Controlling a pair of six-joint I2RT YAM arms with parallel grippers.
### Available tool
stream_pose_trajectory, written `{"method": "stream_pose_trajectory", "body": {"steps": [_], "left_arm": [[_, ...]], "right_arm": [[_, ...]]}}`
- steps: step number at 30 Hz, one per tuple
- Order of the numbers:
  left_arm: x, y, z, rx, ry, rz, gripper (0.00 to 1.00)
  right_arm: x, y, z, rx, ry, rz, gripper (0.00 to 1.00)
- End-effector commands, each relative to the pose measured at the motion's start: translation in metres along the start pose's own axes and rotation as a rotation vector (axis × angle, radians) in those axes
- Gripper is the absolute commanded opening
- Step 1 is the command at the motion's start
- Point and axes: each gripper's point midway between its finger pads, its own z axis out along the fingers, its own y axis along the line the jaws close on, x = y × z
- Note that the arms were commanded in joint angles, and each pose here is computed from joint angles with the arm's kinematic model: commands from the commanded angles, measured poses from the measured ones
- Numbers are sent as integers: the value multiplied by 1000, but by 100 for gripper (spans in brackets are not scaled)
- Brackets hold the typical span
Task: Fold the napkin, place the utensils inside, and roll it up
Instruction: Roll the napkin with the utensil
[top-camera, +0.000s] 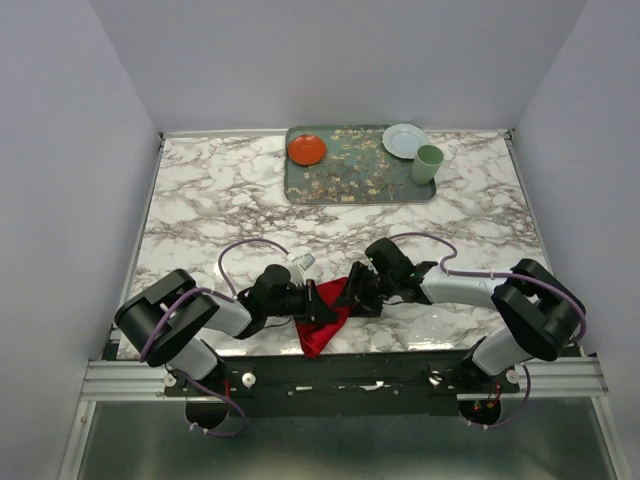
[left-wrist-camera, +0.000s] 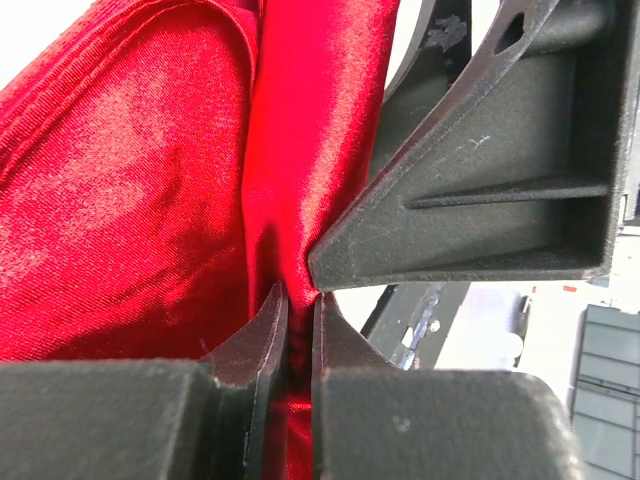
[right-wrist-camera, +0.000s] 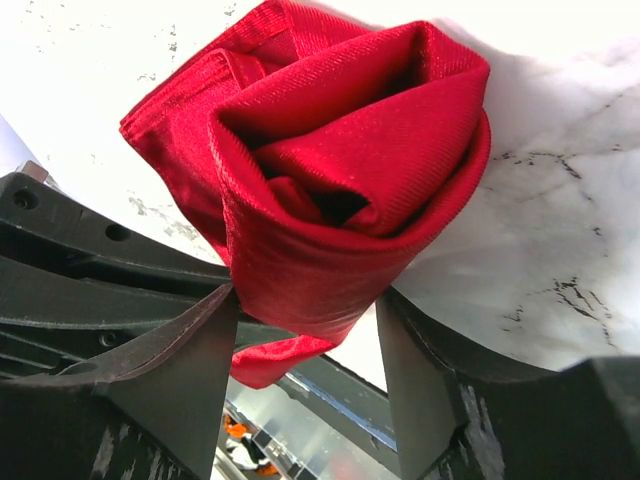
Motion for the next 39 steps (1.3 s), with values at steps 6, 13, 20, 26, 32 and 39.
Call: {"method": "stream_pose_trajectory", "body": {"steps": [6,13,20,26,32,39], "left_arm": [[-4,-15,-4,69,21,-1,0],[0,-16,-2,95,38,-25,0],[1,-12,-2,76,43,-34,0],[-5,1,-9,-45,21,53,23],[-31,9,-31,-242,-34,220,34],[-45,-13,-43,-426,-104,428,74]], "right_arm": [[0,-12,11,44,-26,41,64],[-6,-10,13,33,-56,48,55],[-5,-12,16,32,-59,53,44],[-3,-12,16,36,-55,50,28],[-2,-12,13,50,-51,43,20],[0,-15,11,100,-38,57,20]]}}
